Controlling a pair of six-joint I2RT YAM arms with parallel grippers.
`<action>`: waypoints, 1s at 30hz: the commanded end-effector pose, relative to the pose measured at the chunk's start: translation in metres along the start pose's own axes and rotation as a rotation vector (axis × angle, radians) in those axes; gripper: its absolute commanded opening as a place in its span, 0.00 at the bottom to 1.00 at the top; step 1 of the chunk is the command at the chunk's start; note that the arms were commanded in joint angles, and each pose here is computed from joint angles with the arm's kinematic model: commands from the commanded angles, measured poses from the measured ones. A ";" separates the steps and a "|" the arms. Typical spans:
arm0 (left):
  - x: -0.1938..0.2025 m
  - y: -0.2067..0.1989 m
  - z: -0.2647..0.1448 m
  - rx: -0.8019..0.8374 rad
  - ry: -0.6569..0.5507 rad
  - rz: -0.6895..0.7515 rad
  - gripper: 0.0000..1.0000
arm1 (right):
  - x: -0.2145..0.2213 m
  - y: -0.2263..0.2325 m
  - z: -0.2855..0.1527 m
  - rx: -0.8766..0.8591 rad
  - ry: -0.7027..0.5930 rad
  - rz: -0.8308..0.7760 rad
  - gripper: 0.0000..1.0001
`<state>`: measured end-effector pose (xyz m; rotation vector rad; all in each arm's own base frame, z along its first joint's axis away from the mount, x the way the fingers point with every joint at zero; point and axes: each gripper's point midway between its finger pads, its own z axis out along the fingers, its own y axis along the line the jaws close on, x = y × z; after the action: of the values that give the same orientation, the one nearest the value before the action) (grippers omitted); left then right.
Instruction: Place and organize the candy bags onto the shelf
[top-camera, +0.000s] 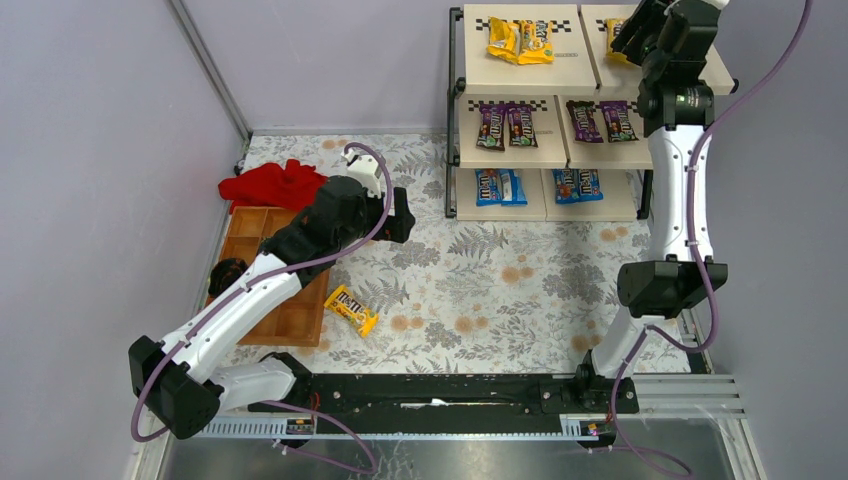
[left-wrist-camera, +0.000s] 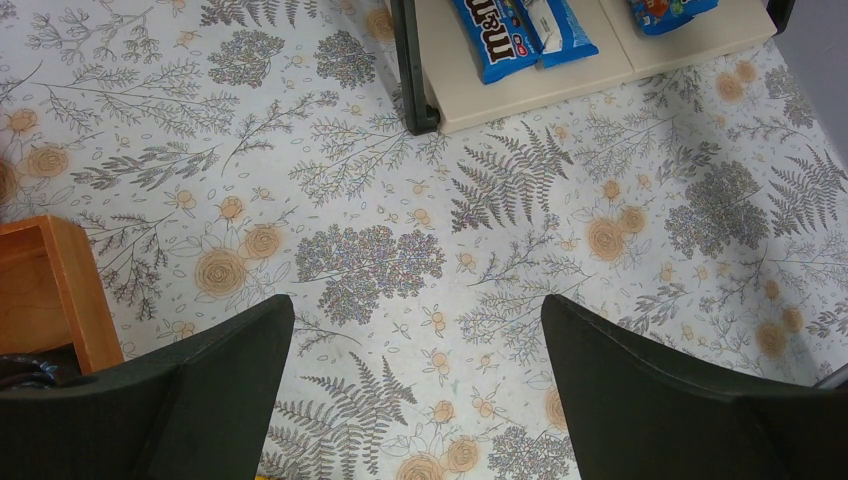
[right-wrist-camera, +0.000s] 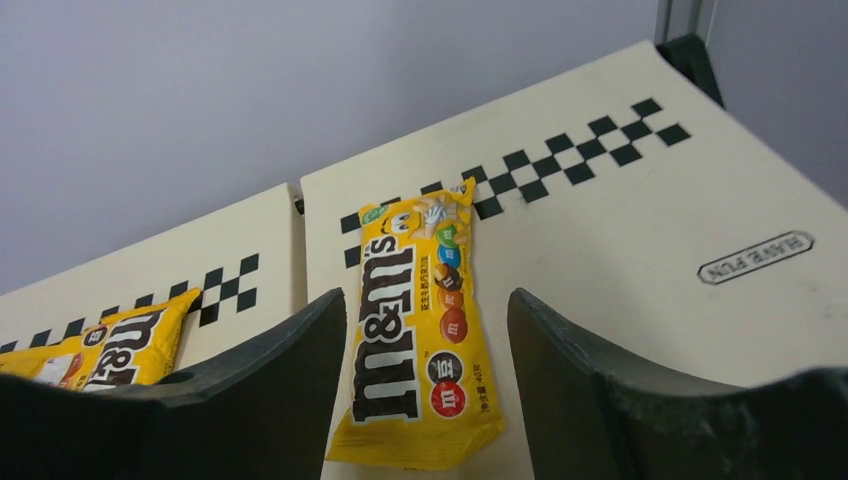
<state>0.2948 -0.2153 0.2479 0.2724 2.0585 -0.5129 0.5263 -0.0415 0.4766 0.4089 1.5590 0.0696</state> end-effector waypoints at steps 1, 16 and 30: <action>-0.014 -0.004 -0.002 0.011 -0.052 0.009 0.99 | -0.027 -0.005 -0.009 0.028 -0.046 -0.098 0.71; -0.012 -0.001 0.005 0.023 -0.030 -0.012 0.99 | -0.011 0.075 -0.073 -0.385 0.120 0.013 0.77; -0.016 0.008 -0.001 0.025 -0.052 -0.048 0.99 | 0.018 0.079 -0.055 -0.365 0.214 0.071 0.74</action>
<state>0.3041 -0.2057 0.2422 0.2341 2.0839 -0.5267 0.4906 0.0498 0.4802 0.1514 1.7065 0.4635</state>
